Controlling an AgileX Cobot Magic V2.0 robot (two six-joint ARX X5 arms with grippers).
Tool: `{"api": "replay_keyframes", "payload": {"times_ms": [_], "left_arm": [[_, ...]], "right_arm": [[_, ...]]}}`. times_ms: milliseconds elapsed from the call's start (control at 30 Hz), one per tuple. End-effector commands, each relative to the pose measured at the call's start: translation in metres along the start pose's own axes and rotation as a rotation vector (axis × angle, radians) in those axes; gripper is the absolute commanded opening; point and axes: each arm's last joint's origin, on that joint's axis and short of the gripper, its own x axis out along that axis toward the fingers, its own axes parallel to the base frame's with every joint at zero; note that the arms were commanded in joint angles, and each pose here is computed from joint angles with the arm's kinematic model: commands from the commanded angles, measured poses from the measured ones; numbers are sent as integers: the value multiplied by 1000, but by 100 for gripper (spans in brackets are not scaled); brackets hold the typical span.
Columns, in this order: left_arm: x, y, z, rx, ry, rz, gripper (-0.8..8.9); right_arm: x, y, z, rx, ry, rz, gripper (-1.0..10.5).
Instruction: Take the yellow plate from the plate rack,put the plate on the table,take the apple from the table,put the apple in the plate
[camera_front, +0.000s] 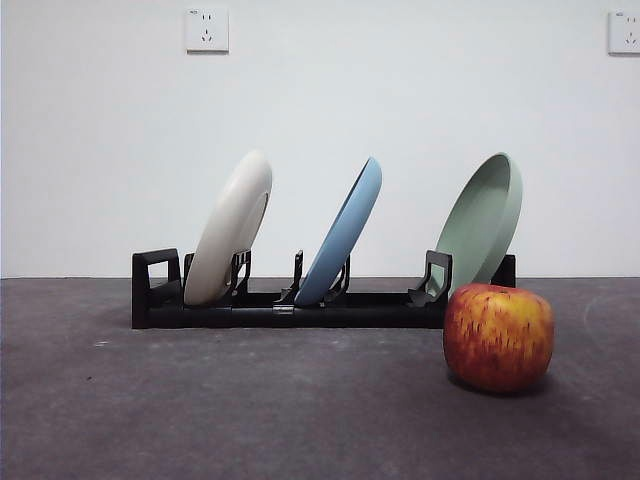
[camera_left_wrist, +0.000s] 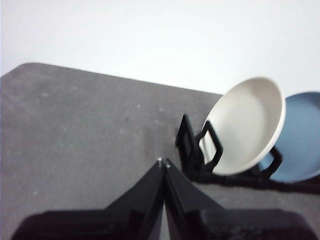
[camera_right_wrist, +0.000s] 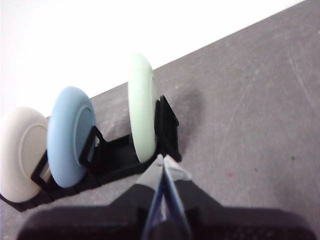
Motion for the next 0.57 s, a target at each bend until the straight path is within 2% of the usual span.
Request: {"api": "replay_keyframes", "payload": {"times_ms": [33,133,367,567], "left_arm": [[3,-5,25,1,-4,-1,-7],[12,-10,52,3,20,-13,-7],[53,-23,107,-20,157,-179,-5],[100,-28,135,-36,293,-314,-4]], "right_arm": [[0,13,31,-62,4,8,-11],[4,25,59,-92,37,-3,-11],[24,46,113,-217,120,-17,-6],[55,56,133,-232,241,86,2]]}}
